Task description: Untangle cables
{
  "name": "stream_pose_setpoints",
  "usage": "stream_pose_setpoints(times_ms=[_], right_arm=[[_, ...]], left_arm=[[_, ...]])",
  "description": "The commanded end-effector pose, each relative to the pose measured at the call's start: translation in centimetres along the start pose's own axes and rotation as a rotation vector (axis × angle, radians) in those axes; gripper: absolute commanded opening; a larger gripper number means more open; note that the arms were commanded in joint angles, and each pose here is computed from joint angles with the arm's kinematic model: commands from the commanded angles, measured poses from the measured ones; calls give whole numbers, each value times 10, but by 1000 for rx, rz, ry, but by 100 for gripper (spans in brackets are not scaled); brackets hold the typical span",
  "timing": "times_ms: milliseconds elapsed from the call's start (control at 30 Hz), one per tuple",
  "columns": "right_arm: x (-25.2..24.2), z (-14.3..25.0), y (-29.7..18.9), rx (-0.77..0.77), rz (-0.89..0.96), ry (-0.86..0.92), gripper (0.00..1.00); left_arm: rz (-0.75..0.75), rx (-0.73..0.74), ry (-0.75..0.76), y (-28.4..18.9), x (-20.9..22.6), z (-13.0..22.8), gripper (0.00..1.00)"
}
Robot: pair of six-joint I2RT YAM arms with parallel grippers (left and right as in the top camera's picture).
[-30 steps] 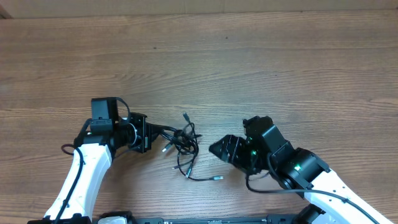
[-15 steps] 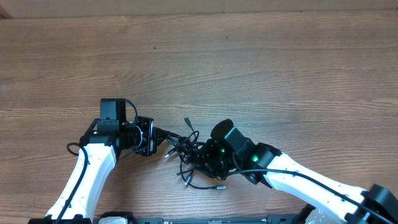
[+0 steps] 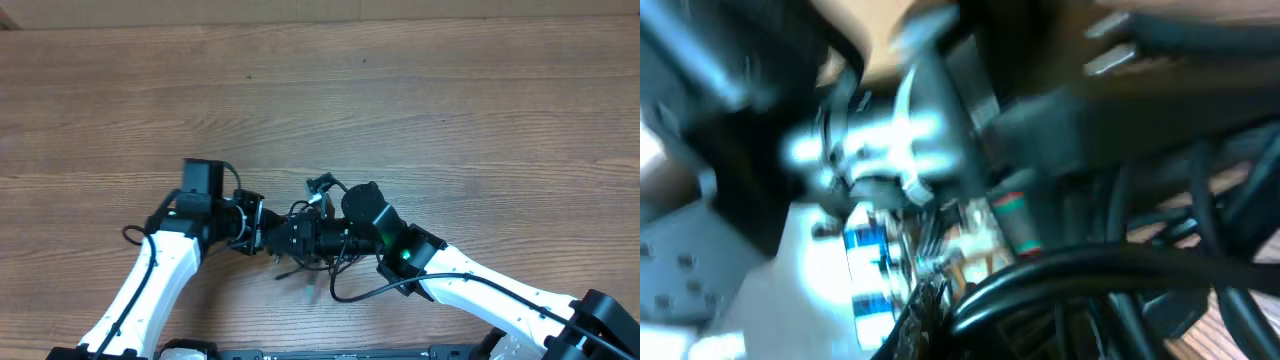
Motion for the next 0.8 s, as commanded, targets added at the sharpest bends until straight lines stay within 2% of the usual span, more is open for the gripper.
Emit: stream_pose_setpoints(times_ms=[0, 133, 233, 300, 400, 500, 600, 700, 767], right_arm=[[11, 28, 0, 218, -92, -236, 4], [6, 49, -7, 386, -138, -320, 4], [-4, 59, -11, 463, -132, -335, 4], [-17, 60, -12, 457, -65, -317, 4], [-53, 50, -15, 348, 191, -223, 4], [-93, 37, -32, 200, 489, -84, 4], [-118, 23, -54, 50, 693, 64, 4], [-122, 12, -64, 10, 691, 134, 4], [-116, 7, -65, 28, 622, 159, 13]], left_arm=[[63, -147, -58, -3, -14, -8, 11], [161, -340, -112, -19, -27, -43, 9], [196, -409, -184, -34, -26, -67, 9], [217, -406, -229, -43, -25, -78, 9], [247, -328, -241, -52, -26, -84, 10], [263, -219, -136, -57, -27, -80, 4], [278, -77, 84, -56, -31, -63, 4], [281, 1, 247, -54, -30, -49, 4], [245, -11, 255, -51, -25, -49, 5]])
Point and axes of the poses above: each gripper's point midway between its finger pads, its own y axis out along the fingers, its own x axis along the line the jaws close on, z = x × y, the point moved 6 cm from there along -y, back along the fingers, and after that the axes turned 2 degrees about -y, right-handed, at the moved point
